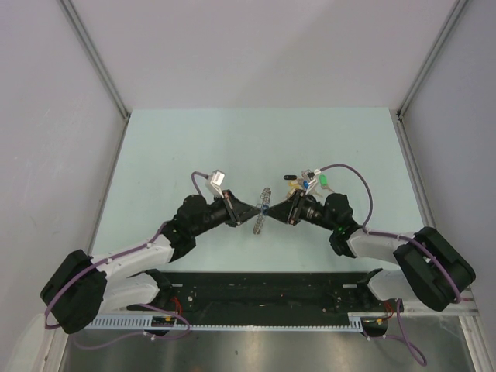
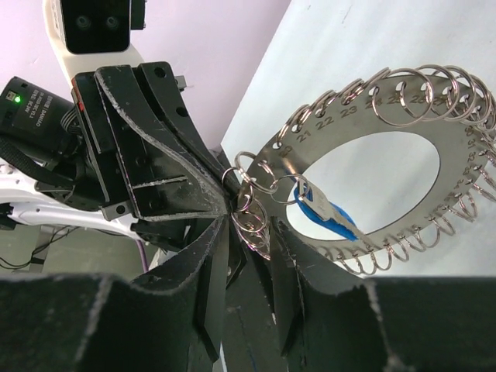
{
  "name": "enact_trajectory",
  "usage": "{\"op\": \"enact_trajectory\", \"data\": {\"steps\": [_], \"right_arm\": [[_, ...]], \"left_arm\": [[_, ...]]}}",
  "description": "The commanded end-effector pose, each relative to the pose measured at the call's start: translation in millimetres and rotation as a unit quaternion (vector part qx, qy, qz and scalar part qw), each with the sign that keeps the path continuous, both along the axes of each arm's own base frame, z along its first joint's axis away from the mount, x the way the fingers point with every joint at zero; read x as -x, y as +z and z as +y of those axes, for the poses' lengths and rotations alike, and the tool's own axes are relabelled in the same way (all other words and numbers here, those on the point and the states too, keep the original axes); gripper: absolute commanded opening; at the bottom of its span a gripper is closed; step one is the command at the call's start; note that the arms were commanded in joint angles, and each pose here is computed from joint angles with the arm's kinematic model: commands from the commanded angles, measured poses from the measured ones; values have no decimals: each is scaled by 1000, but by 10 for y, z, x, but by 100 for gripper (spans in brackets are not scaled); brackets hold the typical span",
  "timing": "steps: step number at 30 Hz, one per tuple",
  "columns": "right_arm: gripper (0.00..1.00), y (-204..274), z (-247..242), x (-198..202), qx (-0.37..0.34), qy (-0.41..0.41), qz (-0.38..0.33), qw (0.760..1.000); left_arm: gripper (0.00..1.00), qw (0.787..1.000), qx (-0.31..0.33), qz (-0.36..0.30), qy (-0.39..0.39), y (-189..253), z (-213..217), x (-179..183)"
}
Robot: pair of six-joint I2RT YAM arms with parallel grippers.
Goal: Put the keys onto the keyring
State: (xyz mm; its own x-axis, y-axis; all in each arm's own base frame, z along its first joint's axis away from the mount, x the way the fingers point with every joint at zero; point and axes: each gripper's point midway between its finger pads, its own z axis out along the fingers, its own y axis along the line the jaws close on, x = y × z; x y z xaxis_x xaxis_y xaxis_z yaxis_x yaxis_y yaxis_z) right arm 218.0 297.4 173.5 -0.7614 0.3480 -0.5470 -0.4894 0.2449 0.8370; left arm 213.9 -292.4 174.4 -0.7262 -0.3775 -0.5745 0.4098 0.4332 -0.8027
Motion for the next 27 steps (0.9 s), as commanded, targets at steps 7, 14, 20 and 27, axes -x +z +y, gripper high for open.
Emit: {"op": "enact_trajectory", "data": {"steps": [7, 14, 20, 27], "right_arm": [[32, 86, 23, -29, -23, 3, -22, 999], [26, 117, 41, -10, -31, 13, -30, 999], [16, 170, 55, 9, -41, 20, -41, 998], [0, 220, 23, 1, -43, 22, -55, 997]], "left_arm": [[0, 997, 60, -41, -5, 384, -19, 25], [0, 997, 64, -39, -6, 393, -22, 28], [0, 997, 67, -38, -8, 387, -28, 35], [8, 997, 52, -48, 8, 387, 21, -13]]}}
